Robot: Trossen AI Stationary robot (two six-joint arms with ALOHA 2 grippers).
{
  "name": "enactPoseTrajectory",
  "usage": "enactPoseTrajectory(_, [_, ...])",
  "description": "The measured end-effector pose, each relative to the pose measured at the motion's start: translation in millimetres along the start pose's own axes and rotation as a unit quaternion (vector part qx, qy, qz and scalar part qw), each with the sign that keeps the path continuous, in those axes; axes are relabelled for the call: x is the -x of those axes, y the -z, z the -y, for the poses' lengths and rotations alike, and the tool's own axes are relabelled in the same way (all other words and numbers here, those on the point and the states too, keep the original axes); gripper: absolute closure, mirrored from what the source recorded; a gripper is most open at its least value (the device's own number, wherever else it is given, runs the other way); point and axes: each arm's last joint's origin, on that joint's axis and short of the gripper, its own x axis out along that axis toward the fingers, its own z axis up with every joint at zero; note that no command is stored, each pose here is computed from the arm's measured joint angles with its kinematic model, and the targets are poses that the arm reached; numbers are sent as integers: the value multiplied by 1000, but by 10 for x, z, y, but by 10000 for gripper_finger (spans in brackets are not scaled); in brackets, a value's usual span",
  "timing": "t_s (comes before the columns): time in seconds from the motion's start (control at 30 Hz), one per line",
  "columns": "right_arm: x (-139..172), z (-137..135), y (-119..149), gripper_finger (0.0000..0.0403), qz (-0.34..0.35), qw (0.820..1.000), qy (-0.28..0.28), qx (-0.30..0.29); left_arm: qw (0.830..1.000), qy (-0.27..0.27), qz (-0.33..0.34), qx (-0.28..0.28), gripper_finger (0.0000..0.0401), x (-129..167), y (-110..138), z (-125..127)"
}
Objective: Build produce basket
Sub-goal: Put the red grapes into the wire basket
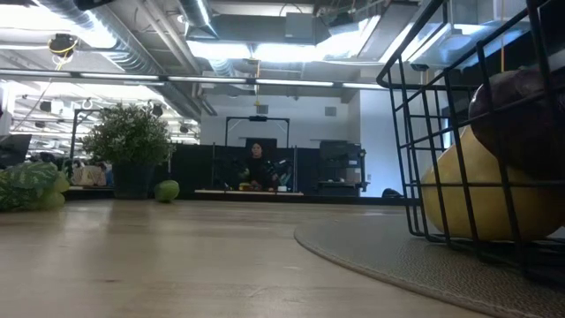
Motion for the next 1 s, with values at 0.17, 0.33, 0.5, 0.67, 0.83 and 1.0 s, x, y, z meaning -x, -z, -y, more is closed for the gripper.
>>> enactPoseTrajectory(0.17, [0,42,-24,403,31,999,19,0,1000,-3,2,0,296,0,-1,-2])
enactPoseTrajectory(0.33, [-45,89,-39,403,41,998,46,0,1000,-3,3,0,296,0,-1,-2])
enactPoseTrajectory(0.5, [-231,86,-44,403,17,998,61,30,1000,-3,2,0,296,0,-1,-2])
enactPoseTrajectory(0.67, [-327,70,-62,402,4,997,58,44,1000,-3,2,0,296,0,-1,-2])
enactPoseTrajectory(0.83, [-317,88,-120,375,-8,997,73,39,1000,-3,2,0,296,0,-1,-2])
enactPoseTrajectory(1.0, [-309,95,-201,330,-9,995,81,58,1000,-3,2,0,296,0,-1,-2])
